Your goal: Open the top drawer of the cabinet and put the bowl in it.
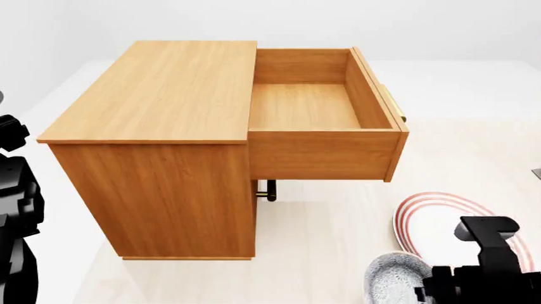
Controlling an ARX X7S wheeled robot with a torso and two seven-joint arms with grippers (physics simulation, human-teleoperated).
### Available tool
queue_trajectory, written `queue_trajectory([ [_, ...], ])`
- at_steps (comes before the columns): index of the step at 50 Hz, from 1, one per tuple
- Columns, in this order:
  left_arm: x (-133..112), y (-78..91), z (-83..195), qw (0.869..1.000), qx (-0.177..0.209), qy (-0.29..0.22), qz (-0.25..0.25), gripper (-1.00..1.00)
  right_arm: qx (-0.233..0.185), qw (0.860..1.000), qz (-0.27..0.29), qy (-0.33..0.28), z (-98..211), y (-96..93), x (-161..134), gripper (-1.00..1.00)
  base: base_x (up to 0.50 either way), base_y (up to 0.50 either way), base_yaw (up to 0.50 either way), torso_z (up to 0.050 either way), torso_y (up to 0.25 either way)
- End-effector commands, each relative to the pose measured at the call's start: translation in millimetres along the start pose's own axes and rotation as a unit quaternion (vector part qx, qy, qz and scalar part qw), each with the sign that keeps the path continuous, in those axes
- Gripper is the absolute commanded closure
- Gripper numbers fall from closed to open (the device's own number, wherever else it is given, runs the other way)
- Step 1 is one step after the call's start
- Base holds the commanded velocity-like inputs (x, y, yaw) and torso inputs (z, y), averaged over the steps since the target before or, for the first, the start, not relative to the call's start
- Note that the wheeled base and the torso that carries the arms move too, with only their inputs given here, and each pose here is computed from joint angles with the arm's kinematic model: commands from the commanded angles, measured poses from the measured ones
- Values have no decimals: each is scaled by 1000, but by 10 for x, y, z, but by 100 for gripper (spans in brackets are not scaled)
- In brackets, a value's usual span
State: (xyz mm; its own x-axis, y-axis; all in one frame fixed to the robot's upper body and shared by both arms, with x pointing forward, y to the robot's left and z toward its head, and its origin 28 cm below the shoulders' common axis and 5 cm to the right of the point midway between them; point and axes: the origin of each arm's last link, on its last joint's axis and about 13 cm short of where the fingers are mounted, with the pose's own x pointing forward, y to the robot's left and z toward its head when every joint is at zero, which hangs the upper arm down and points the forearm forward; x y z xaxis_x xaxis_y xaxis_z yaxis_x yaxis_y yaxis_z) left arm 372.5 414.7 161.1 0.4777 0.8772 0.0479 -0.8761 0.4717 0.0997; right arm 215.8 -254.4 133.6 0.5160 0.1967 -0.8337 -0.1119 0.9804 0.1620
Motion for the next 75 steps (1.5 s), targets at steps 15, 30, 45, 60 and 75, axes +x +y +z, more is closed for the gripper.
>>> queue_trajectory([
  [15,-3,-1,-8,1000,0,0,0,-100,10,995,-22,-94,263,-1,-622,100,0,0,0,0,0],
  [30,1,3,-4,1000,0,-1,-1,-100,33,984,-108,-138,412,-156,-1088,100,0,0,0,0,0],
  [45,1,3,-4,1000,-1,-1,-3,-100,12,955,-192,-224,1251,59,-1731,100,0,0,0,0,0],
  [60,4,5,1,1000,-6,1,-5,-100,-51,908,-307,-280,2132,445,-2177,100,0,0,0,0,0],
  [75,5,10,-4,1000,-7,2,-7,-100,-155,886,-313,-306,2790,1037,-2043,100,0,0,0,0,0],
])
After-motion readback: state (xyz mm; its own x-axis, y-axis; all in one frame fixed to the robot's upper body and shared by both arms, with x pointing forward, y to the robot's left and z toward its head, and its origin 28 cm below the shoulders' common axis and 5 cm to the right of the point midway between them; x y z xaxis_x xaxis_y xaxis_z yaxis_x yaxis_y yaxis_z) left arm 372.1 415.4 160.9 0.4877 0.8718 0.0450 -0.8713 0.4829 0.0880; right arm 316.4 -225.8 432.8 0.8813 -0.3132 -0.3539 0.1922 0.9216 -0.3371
